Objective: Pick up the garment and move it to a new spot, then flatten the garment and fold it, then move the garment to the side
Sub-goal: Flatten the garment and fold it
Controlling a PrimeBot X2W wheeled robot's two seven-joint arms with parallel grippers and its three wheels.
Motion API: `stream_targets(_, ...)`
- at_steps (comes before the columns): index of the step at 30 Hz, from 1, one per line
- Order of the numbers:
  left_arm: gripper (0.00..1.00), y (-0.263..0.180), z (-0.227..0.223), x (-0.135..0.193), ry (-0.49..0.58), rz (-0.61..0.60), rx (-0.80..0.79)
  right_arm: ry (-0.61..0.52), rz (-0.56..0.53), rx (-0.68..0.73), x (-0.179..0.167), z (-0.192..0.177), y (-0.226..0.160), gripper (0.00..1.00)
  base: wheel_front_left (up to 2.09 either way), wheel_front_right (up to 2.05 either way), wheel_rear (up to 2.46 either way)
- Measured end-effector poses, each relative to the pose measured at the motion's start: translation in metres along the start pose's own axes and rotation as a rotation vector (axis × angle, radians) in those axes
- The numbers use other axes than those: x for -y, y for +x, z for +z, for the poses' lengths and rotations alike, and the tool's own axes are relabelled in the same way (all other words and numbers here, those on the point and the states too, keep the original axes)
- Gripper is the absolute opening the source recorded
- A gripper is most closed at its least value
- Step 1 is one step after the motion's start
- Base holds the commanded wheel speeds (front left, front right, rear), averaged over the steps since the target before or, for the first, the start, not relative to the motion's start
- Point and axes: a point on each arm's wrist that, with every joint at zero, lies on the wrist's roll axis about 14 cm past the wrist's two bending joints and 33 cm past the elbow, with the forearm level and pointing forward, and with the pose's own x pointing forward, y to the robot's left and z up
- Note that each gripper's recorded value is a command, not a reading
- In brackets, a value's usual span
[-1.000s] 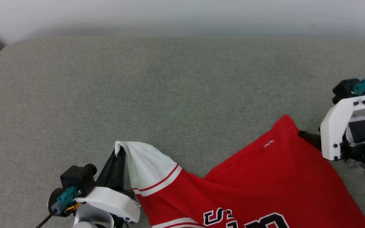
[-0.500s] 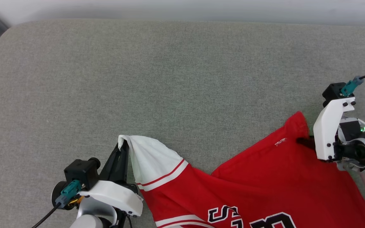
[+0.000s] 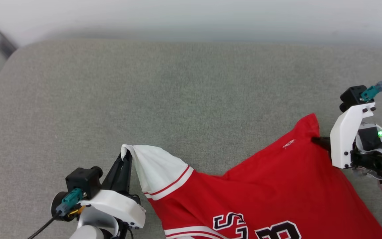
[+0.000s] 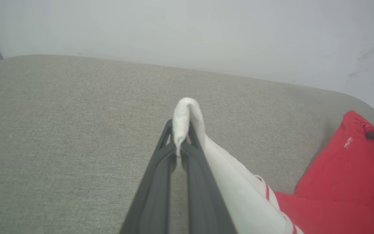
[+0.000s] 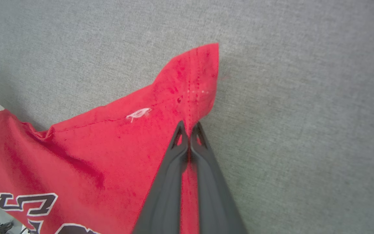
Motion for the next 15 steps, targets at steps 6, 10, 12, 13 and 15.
stream_targets(6, 0.00, -0.001, 0.045, 0.002, 0.052, -0.043, 0.101, -0.026, -0.078, 0.174, 0.013, 0.025, -0.039, 0.00, 0.00, 0.00, 0.00)
stream_targets(10, 0.00, 0.004, 0.087, 0.008, 0.087, -0.086, 0.189, -0.037, -0.137, 0.274, 0.020, 0.038, -0.069, 0.00, 0.00, 0.00, 0.00)
stream_targets(12, 0.00, 0.010, 0.112, 0.015, 0.111, -0.109, 0.242, -0.040, -0.160, 0.328, 0.023, 0.046, -0.083, 0.00, 0.00, 0.00, 0.00)
stream_targets(13, 0.00, 0.014, 0.123, 0.019, 0.128, -0.125, 0.264, -0.046, -0.174, 0.359, 0.024, 0.052, -0.091, 0.00, 0.00, 0.00, 0.00)
stream_targets(15, 0.00, 0.025, 0.142, 0.030, 0.156, -0.158, 0.297, -0.052, -0.203, 0.423, 0.029, 0.065, -0.107, 0.00, 0.00, 0.00, 0.00)
